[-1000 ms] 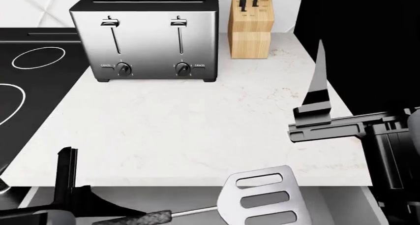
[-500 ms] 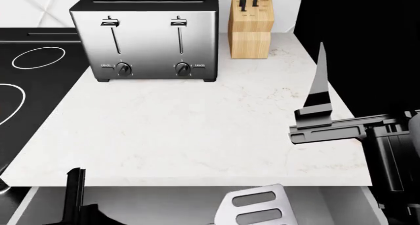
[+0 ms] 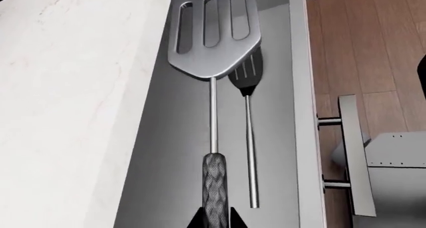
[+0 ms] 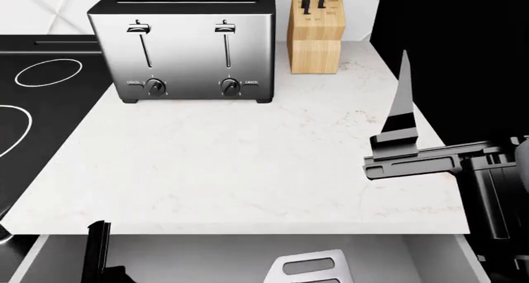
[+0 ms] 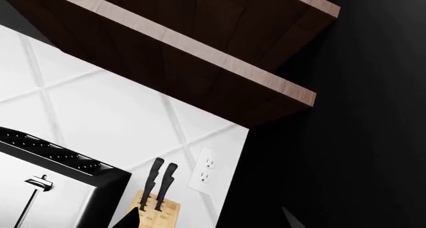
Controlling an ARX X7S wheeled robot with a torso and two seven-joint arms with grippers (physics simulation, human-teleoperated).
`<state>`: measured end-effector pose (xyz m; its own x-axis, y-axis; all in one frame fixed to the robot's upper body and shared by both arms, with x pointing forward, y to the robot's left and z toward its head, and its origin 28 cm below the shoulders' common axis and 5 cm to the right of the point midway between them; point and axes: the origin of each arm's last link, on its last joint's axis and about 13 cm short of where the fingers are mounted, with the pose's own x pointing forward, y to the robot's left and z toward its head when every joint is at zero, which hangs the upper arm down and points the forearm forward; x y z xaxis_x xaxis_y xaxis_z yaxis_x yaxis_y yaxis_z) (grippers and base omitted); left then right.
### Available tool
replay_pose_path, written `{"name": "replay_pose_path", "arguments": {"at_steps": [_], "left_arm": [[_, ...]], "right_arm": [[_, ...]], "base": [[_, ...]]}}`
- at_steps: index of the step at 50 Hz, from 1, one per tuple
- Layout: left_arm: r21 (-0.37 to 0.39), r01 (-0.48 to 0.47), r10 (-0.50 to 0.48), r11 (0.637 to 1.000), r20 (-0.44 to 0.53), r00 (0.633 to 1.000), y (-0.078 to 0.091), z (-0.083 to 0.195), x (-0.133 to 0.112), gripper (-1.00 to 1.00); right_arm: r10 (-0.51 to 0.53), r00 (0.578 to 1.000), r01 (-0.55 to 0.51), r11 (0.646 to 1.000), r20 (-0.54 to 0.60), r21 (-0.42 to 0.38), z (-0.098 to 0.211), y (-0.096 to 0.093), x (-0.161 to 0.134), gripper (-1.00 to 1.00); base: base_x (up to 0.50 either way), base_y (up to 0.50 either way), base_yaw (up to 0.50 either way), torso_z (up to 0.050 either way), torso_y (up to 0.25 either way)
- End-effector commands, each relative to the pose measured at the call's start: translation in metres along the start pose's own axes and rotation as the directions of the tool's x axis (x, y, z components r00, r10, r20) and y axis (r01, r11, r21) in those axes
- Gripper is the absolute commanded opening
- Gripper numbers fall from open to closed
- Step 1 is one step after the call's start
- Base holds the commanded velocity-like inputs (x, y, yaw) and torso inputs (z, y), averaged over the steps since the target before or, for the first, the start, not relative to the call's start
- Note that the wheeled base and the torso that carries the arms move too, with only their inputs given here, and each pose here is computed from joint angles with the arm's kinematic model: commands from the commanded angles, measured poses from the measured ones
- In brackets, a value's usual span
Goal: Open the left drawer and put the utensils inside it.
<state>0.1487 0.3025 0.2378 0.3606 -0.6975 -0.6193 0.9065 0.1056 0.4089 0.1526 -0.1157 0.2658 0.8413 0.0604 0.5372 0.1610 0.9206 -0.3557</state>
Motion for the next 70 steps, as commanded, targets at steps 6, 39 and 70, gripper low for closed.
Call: {"name": "replay_pose_path", "arguments": {"at_steps": [6,39,70], "left_arm": [[-0.003,0.003,-0.003,1.000,-0.009,1.000,-0.003,-0.005,0.003,-1.00],[-0.043,0.008,-0.009,0.999,-0.010,1.000,-0.009,-0.012,0.008,-1.00],[-0.145,0.013,-0.018,0.989,-0.029,0.999,-0.012,-0.019,0.009,-1.00]], "right_arm": [[0.001,1.000,-0.001,1.000,0.000,-0.004,0.001,0.000,0.000,1.00],[0.002,1.000,-0.002,1.000,0.002,-0.002,0.001,0.001,0.001,1.00],[-0.001,1.000,0.001,1.000,-0.002,-0.003,-0.001,0.001,-0.001,1.00]], "base": [[0.00,0.00,0.00,0.000,0.000],[0.00,0.00,0.00,0.000,0.000],[0.00,0.00,0.00,0.000,0.000]]}}
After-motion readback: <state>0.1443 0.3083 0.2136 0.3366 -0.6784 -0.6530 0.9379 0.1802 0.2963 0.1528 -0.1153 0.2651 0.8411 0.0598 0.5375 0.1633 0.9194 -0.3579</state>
